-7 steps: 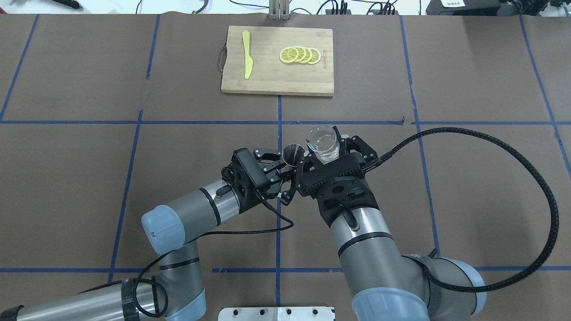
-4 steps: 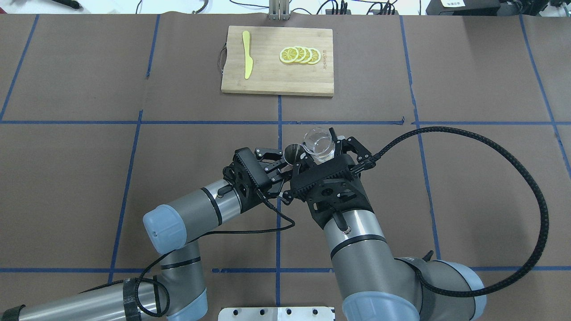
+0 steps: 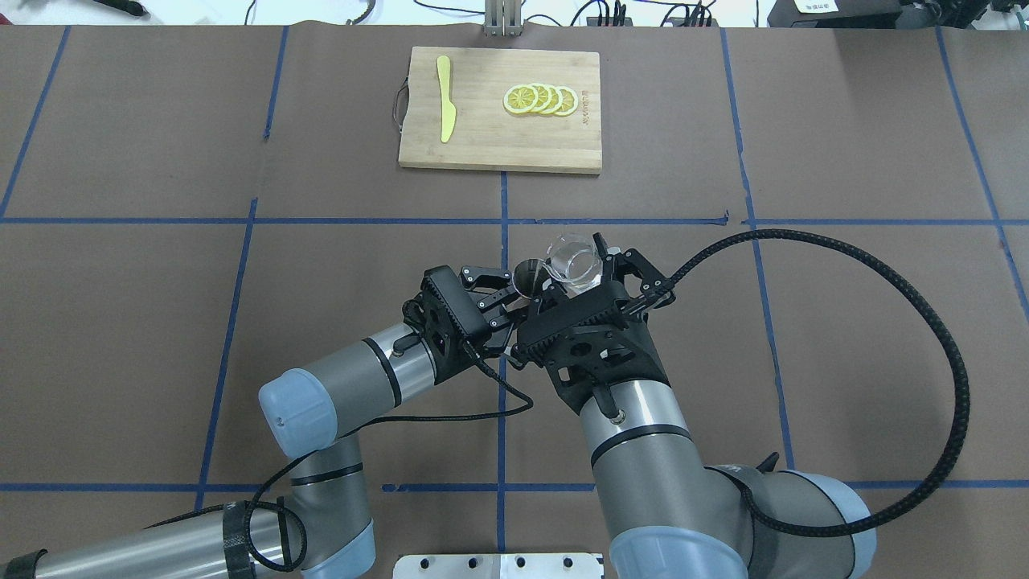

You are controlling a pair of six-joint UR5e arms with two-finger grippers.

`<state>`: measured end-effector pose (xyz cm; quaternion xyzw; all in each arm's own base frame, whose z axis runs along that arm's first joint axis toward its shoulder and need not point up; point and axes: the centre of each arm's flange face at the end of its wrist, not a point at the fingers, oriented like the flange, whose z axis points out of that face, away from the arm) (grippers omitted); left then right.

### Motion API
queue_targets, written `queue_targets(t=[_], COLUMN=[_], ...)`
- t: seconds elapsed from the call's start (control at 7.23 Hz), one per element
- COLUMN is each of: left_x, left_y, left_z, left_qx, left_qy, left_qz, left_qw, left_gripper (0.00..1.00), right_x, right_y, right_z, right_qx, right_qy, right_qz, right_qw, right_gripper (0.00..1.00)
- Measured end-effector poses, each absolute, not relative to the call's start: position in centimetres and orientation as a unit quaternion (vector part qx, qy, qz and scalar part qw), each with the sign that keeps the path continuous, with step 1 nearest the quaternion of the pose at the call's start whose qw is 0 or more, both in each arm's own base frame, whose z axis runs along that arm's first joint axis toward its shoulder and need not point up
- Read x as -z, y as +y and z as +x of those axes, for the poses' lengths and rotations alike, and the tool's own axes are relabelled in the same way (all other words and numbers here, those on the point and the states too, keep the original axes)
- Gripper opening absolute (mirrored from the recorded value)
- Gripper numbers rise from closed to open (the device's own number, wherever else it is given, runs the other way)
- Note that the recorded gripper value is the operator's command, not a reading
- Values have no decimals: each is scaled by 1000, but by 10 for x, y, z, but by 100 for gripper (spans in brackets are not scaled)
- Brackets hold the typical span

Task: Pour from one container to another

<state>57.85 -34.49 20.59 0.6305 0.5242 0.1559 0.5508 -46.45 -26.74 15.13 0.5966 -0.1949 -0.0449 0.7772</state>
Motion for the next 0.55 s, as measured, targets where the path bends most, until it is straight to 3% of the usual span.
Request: queue_targets(t=[0.55], left_x=[-204], left_y=[-344], left_z=[580], left_qx=[-155], left_qy=[525], left_qz=[631], left_qw=[550], left_gripper=[0], right_x=[-152], right_y=[-269], right_z=[-464], right_qx=[86], right_qy=[-156], right_qz=[607], right_qw=[775], right_gripper=[0])
